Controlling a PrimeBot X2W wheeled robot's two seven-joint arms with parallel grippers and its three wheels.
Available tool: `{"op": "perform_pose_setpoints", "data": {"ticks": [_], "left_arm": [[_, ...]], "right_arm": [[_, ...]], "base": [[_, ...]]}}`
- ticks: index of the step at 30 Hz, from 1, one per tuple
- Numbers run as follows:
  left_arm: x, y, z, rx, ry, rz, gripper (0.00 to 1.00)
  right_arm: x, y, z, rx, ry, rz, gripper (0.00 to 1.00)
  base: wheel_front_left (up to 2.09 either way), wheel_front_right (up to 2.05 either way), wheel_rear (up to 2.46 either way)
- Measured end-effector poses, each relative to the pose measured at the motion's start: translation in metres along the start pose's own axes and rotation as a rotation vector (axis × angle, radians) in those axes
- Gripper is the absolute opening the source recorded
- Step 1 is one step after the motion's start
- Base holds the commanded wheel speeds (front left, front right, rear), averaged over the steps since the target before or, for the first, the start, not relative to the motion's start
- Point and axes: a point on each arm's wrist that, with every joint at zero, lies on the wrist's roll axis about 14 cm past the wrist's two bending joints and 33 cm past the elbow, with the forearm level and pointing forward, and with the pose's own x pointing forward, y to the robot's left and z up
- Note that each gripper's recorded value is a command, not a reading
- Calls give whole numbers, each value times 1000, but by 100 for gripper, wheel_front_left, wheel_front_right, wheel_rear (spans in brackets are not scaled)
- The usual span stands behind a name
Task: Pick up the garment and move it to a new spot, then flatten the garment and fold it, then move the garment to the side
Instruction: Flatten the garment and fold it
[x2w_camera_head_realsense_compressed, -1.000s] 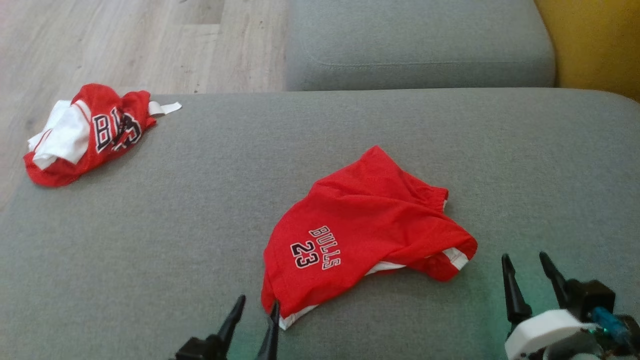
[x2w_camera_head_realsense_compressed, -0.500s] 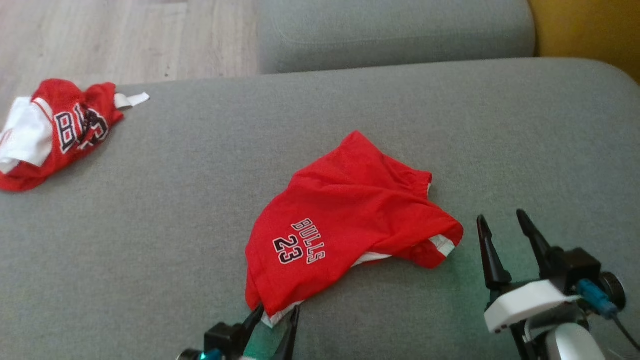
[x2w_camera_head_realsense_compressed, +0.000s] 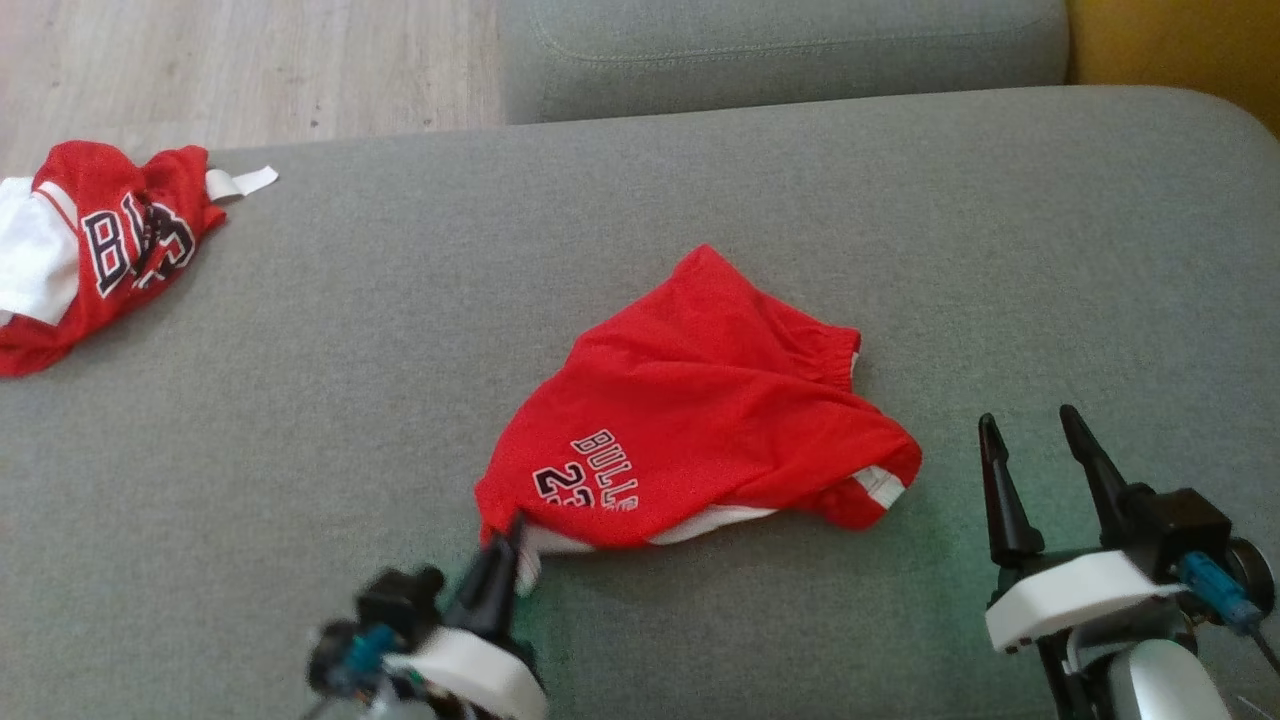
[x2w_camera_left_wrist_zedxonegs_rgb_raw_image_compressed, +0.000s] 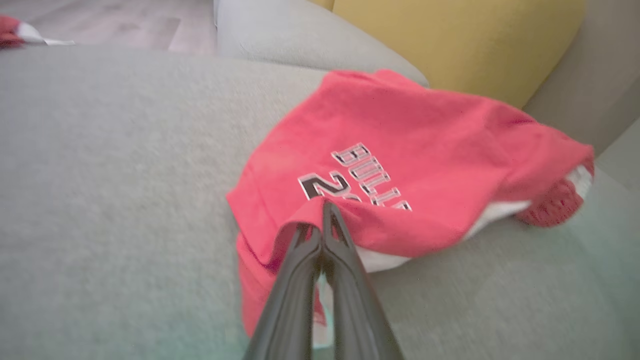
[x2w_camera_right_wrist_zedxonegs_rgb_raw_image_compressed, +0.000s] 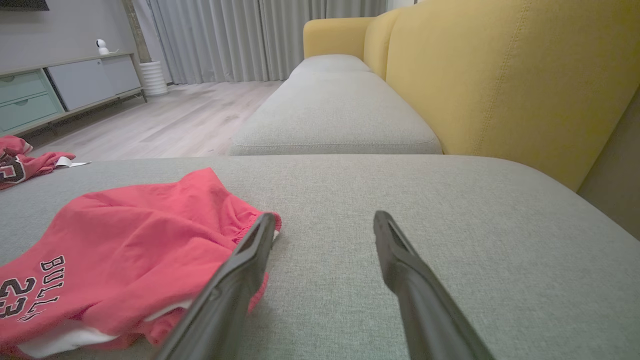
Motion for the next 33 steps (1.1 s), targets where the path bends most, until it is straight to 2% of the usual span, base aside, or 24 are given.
{"op": "perform_pose_setpoints", "data": {"ticks": [4,8,15,18,19,20,21,26,33], "left_arm": [[8,31,23,30,-47,56,0],[12,55,22,58,-20,92,0],[33,64,25,73,1,80,0],[40,63,29,79,-5,73,26],[41,63,30,78,-8,73,45],[41,63,32,78,-13,74,80],[40,63,37,79,-30,78,100],[32,58,56,79,-99,81,100],[-8,60,52,49,-142,131,100]], "right_arm": [[2,-2,-2,1,6,-6,100],[9,-6,4,4,-17,-16,100],[14,-16,0,13,-16,-45,100],[13,-19,-4,21,-7,-55,100],[12,-19,-5,22,-6,-57,100],[12,-19,-5,22,-6,-57,100],[11,-19,-5,23,-6,-56,100],[10,-15,3,31,-36,-45,100],[4,-2,18,37,-95,-6,100]], "base": [[0,0,0],[0,0,0],[0,0,0],[0,0,0],[0,0,0],[0,0,0],[0,0,0],[0,0,0],[0,0,0]]}}
